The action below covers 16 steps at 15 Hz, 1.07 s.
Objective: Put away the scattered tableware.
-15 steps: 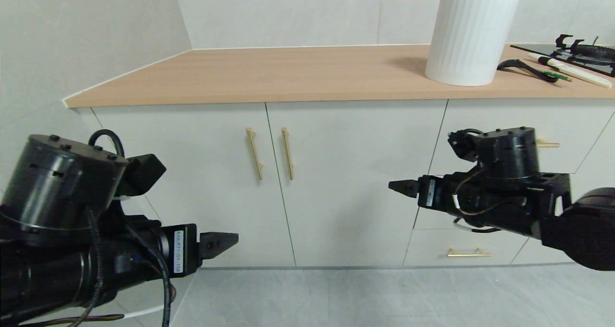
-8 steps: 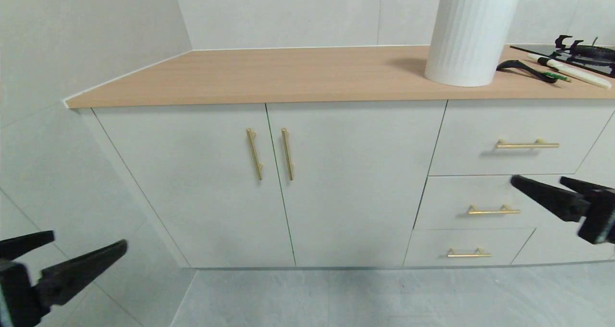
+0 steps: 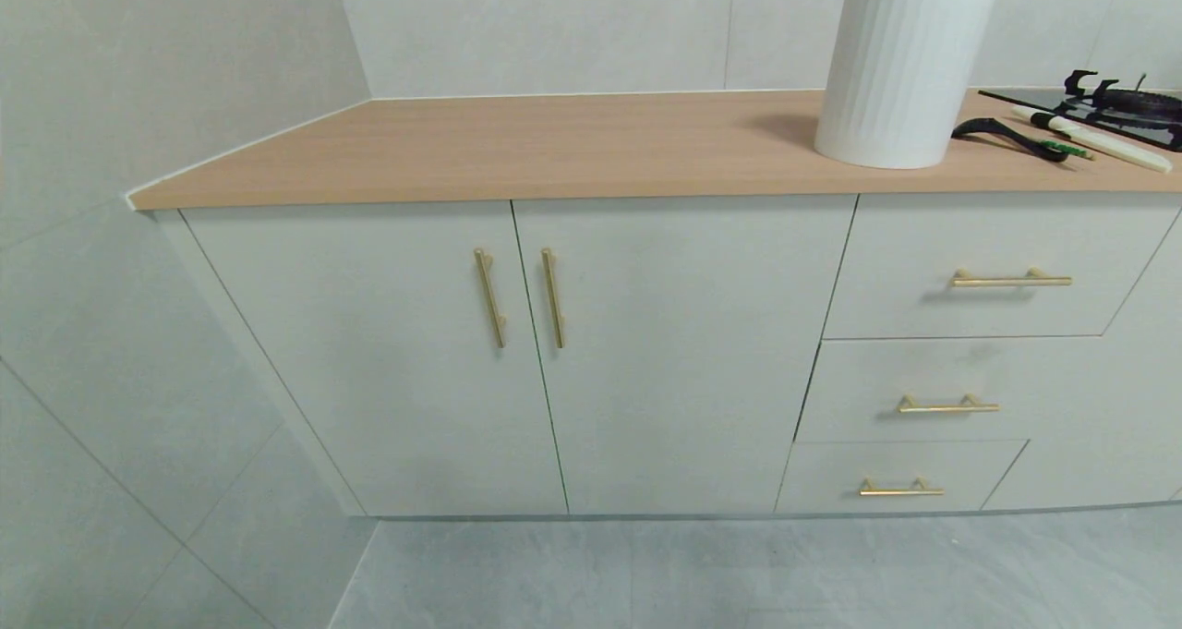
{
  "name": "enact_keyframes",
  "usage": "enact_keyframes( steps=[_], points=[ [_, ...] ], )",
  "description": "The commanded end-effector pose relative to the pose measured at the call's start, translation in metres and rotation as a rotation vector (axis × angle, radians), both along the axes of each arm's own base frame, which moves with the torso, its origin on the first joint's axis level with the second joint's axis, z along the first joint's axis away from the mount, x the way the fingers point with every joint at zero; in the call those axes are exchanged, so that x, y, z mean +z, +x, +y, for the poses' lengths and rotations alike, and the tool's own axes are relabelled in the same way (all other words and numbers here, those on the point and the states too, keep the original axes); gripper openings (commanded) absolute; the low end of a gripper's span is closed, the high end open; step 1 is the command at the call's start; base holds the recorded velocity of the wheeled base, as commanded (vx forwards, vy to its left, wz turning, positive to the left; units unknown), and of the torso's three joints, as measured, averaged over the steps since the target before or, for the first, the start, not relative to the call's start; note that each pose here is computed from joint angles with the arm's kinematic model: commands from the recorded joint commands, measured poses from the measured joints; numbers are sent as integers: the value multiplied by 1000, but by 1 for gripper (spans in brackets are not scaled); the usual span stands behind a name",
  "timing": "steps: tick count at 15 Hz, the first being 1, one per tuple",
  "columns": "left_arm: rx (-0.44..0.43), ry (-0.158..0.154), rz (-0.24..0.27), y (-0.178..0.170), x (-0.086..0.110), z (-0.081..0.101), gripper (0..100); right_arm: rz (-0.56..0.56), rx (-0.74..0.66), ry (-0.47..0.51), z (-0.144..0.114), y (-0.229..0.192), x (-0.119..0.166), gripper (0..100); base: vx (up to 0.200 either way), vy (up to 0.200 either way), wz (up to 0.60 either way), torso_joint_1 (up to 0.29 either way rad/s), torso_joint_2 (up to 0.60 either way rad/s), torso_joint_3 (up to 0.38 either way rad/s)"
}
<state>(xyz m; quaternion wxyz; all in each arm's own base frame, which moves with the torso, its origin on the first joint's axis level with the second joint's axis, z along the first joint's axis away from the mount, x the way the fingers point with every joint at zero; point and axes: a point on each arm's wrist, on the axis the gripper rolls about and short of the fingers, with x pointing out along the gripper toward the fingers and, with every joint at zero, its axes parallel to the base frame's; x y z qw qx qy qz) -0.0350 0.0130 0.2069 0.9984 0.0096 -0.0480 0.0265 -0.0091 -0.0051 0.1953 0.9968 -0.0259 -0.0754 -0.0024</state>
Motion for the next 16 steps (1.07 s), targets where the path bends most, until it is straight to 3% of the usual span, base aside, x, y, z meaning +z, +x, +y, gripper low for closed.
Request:
enact_keyframes(
  steps=[1, 4, 6, 8, 9, 12, 13, 16],
  points=[
    [38, -13, -120, -26, -13, 3, 100, -121, -33, -22, -3, -41, -20, 100, 0, 0, 0, 0, 0, 0],
    [71, -17, -130, -26, -22, 1, 100, -123, -77, -21, -1, -41, -22, 100, 0, 0, 0, 0, 0, 0],
    [172, -17, -150, -27, -24, -3, 100, -149, -133, -25, 2, -50, -39, 100, 0, 0, 0, 0, 0, 0],
    [151, -13, -164, -31, -35, -7, 100, -123, -146, 25, 2, -46, -46, 100, 0, 0, 0, 0, 0, 0],
    [142, -9, -148, -29, -47, -8, 100, -76, -141, 28, 2, -39, -58, 100, 0, 0, 0, 0, 0, 0],
    [131, 0, -21, -10, -83, -9, 100, 86, -118, 17, 2, -14, -113, 100, 0, 0, 0, 0, 0, 0],
    [125, 5, 14, -4, -93, -9, 100, 98, -102, 21, 3, -14, -114, 100, 0, 0, 0, 0, 0, 0],
    [111, 7, 48, 10, -123, -9, 100, 105, -67, 19, 4, -14, -115, 100, 0, 0, 0, 0, 0, 0]
  ],
)
